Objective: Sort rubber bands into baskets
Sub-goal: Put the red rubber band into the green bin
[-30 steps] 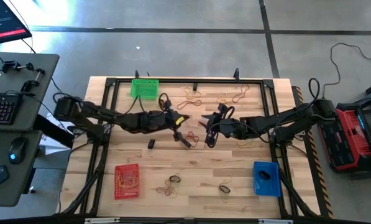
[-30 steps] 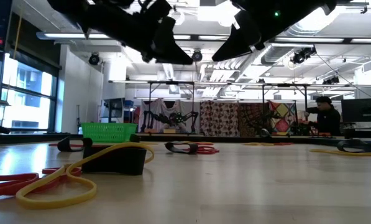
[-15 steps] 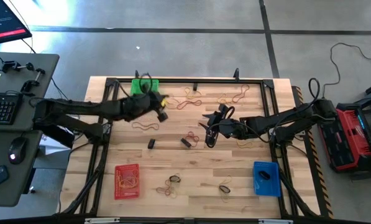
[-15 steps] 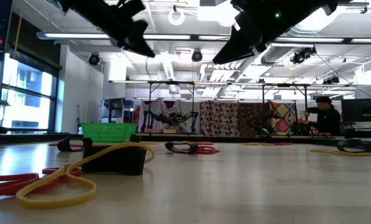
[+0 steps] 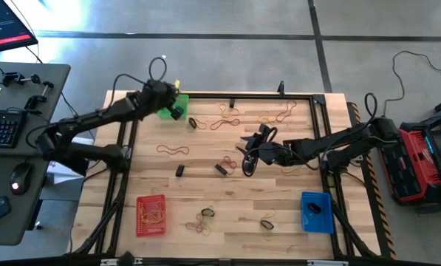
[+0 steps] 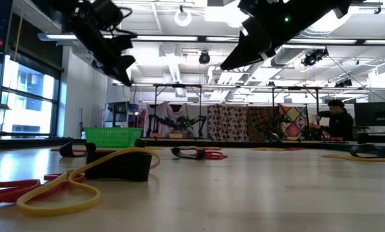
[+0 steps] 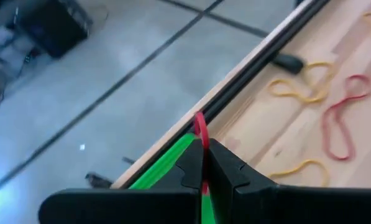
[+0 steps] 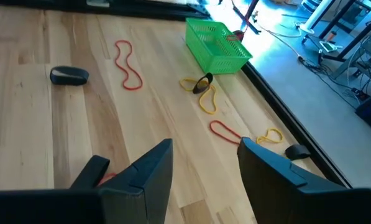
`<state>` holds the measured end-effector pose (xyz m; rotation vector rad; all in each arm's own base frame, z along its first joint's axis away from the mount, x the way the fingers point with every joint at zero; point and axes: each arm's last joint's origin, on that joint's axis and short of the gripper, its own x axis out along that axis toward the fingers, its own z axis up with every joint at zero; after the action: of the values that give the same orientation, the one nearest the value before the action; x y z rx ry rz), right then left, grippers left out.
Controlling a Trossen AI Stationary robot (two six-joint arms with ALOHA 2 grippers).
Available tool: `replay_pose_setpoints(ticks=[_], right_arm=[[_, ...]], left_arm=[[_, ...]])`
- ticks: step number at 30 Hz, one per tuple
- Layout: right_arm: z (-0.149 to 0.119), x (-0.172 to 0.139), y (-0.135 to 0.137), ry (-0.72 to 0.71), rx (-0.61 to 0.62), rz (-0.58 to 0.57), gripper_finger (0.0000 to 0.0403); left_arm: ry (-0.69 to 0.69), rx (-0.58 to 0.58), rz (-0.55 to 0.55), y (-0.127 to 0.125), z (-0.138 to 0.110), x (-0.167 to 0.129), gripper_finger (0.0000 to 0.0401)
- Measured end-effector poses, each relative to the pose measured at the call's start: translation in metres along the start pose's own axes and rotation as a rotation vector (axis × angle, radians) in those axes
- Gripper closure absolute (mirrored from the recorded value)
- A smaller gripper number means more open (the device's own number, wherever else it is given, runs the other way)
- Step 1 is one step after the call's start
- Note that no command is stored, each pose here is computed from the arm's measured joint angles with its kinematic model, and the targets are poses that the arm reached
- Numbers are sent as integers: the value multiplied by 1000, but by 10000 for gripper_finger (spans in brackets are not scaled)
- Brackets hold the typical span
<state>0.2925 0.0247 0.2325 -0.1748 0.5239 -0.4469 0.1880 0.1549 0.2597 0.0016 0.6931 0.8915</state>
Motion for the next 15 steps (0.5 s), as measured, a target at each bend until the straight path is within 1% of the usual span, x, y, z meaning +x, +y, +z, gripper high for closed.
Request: replay_pose_setpoints(ticks=[2, 5, 15], right_arm=[[-1, 3, 1, 6, -3, -2, 232], [-3, 5, 2, 15, -9, -2, 232], [-5, 7, 4, 26, 0, -3, 232]], left_arm=[[30, -24, -23, 10, -4, 5, 401], [79, -52, -54, 18, -10, 13, 401], [241, -72, -41, 25, -31, 52, 401]])
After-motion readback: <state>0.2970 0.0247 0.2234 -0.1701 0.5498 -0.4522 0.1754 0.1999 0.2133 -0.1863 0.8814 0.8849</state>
